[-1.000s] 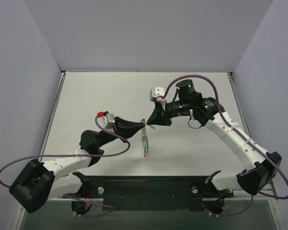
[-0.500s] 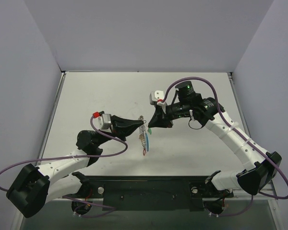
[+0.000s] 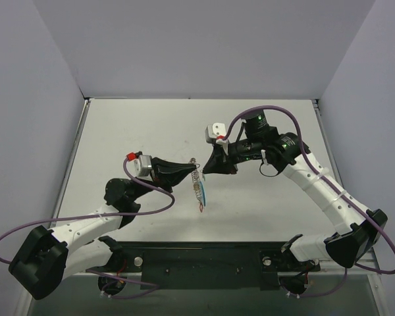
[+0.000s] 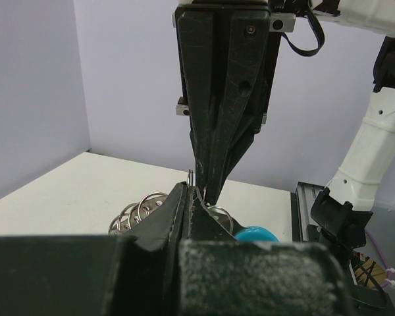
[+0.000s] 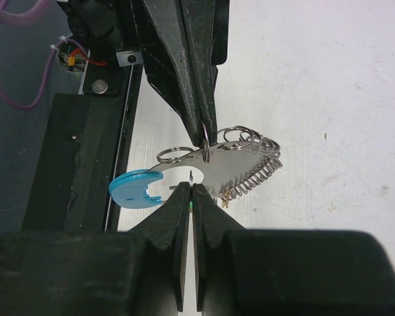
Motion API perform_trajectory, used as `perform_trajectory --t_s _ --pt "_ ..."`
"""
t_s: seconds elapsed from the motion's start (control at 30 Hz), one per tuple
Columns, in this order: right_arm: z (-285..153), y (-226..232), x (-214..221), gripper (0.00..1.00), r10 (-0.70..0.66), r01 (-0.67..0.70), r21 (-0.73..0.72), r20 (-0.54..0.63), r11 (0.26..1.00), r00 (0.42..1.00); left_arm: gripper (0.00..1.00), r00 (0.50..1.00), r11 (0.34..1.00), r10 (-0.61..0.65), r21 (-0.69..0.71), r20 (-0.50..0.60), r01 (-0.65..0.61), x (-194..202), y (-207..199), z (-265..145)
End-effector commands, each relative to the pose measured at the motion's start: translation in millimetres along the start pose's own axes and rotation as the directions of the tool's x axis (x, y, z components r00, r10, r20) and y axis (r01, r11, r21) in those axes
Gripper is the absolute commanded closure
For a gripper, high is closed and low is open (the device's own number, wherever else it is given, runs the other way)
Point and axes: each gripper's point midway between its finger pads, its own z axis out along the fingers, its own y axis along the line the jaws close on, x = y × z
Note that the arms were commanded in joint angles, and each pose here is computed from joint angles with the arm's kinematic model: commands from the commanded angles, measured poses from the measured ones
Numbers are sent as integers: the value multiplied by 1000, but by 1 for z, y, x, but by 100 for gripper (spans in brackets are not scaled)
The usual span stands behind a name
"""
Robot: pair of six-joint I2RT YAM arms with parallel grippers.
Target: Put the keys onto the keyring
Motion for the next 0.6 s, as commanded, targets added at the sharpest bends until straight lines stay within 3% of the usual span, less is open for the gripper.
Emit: perform_trajectory --t_s 0.0,0.57 --pt "-6 -4 -21 100 -53 53 9 48 999 997 100 995 999 43 20 86 -45 -30 -4 6" --pt "-12 -17 -31 100 -91 87 60 66 994 994 100 997 999 16 46 76 -19 -25 -8 5"
